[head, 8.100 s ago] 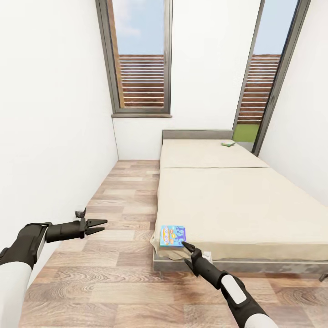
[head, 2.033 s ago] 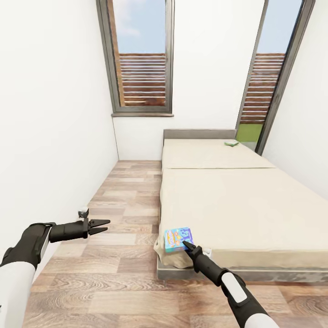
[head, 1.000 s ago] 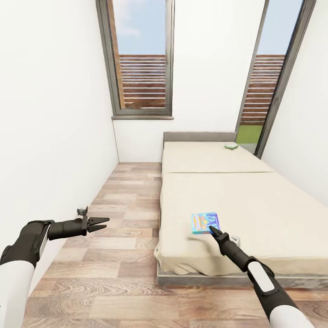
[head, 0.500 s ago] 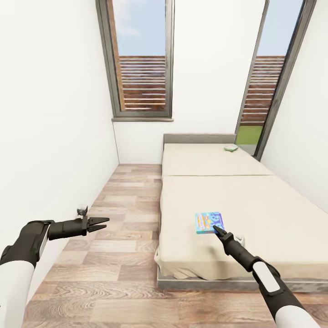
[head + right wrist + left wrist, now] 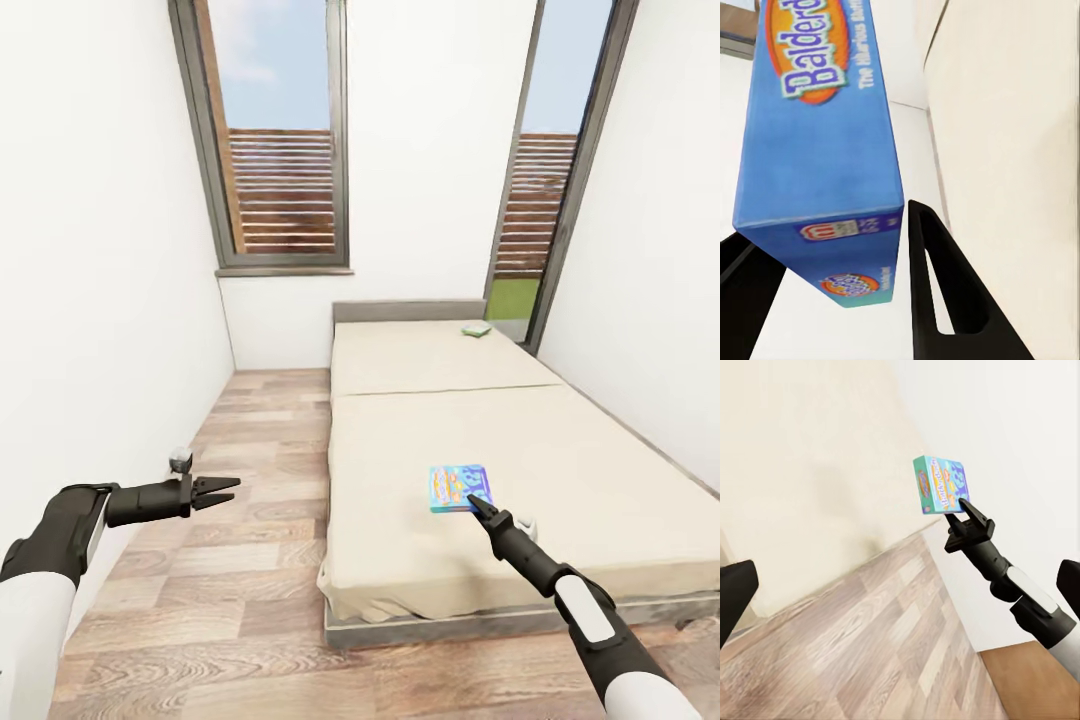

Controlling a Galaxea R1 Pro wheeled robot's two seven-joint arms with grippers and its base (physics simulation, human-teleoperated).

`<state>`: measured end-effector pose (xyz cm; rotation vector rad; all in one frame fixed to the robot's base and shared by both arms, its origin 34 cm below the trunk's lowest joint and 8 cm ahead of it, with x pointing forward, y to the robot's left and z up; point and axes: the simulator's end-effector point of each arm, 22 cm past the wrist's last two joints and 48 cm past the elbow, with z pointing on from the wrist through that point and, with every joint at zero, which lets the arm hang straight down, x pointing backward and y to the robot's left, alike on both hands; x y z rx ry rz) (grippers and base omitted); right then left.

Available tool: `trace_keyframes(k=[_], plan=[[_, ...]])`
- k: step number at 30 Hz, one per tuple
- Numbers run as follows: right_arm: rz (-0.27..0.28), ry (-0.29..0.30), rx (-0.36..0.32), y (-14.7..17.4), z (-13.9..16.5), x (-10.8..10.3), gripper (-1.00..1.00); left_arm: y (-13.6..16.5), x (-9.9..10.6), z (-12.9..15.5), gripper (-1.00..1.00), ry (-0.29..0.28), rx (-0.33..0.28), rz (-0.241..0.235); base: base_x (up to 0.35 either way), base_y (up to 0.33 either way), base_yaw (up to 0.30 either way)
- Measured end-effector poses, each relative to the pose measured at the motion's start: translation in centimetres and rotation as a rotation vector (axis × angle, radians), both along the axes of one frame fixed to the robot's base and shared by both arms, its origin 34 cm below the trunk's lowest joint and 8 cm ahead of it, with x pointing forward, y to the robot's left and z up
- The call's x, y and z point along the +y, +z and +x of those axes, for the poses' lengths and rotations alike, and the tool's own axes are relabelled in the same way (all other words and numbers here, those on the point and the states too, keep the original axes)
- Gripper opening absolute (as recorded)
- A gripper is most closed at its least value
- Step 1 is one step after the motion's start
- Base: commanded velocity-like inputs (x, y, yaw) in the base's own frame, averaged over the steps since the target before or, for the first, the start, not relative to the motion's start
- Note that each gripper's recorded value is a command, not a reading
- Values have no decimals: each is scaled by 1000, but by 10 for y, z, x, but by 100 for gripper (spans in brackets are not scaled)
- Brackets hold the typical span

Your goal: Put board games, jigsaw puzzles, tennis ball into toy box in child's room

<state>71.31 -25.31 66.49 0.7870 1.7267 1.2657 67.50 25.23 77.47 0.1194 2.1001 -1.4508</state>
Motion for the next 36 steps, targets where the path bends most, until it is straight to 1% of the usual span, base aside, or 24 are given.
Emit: trace_keyframes(k=[13,36], plan=[[3,1,-1,27,4,1,-100,27,1,4,100,1,-1,1,0,0,-36],[-2,1,-20,82,10,1,-100,82,0,8,100,0,-20,1,0,0,-238]])
